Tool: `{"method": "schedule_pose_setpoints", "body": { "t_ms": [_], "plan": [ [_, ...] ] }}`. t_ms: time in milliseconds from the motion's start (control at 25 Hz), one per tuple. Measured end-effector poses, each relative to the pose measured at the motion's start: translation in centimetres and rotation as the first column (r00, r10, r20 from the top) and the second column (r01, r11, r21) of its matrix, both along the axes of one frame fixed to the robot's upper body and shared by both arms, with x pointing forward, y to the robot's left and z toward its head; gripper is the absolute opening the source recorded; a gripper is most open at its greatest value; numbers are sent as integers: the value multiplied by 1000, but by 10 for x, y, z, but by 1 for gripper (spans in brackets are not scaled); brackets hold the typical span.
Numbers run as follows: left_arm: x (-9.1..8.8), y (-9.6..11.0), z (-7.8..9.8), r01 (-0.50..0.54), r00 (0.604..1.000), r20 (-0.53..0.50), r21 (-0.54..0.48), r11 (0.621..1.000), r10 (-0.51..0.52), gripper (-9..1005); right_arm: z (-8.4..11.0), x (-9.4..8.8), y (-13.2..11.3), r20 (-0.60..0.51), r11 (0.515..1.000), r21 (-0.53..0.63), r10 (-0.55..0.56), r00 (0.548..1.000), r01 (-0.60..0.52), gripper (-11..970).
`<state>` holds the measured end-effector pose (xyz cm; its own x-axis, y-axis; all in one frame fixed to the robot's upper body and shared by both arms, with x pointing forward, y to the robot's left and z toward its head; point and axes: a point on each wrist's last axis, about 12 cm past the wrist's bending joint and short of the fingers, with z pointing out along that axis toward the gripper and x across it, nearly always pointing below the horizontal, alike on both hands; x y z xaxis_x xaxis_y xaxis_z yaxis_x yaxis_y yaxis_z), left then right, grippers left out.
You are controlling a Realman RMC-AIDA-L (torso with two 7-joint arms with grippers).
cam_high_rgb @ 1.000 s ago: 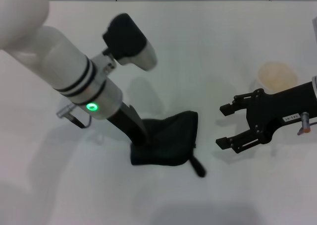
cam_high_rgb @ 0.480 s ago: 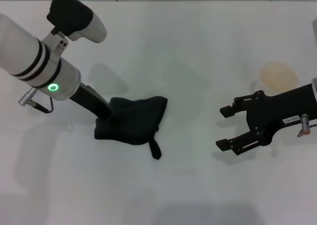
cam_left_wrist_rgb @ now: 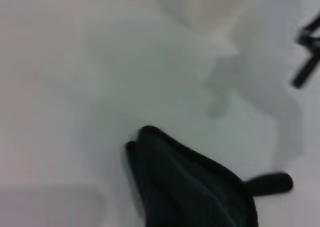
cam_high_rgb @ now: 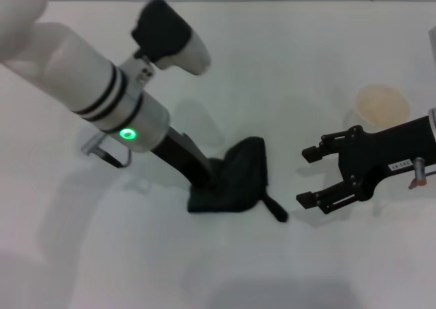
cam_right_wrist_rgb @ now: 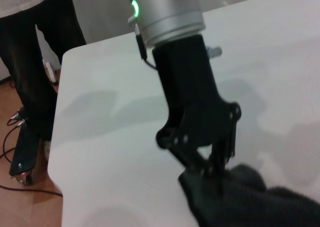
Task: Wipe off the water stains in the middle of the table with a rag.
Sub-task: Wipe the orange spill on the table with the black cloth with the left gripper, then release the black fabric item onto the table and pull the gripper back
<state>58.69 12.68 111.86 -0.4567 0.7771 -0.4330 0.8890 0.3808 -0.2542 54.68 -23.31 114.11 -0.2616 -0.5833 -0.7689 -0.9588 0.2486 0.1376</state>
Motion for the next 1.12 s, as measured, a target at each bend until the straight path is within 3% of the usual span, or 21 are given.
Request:
{"method": "schedule_pose_setpoints", "body": {
  "t_ms": [240, 520, 680, 1120],
  "plan": [
    [-9, -7, -5, 23, 1000, 1, 14, 1000, -23, 66, 1, -1, -1, 0, 1000, 5, 0, 1000, 0, 869],
    [0, 39, -3, -127, 990, 56, -9, 992, 127, 65, 1, -1, -3, 0, 1000, 6, -5, 1000, 5, 869],
    [-1, 56, 1, -161, 983, 82, -29, 987, 163, 64, 1, 0, -5, 0, 1000, 5, -12, 1000, 12, 869],
    [-7, 60, -2, -110, 989, 91, -78, 991, 117, 77, 1, 1, -5, 2, 1000, 7, -21, 1000, 21, 869]
  ]
}}
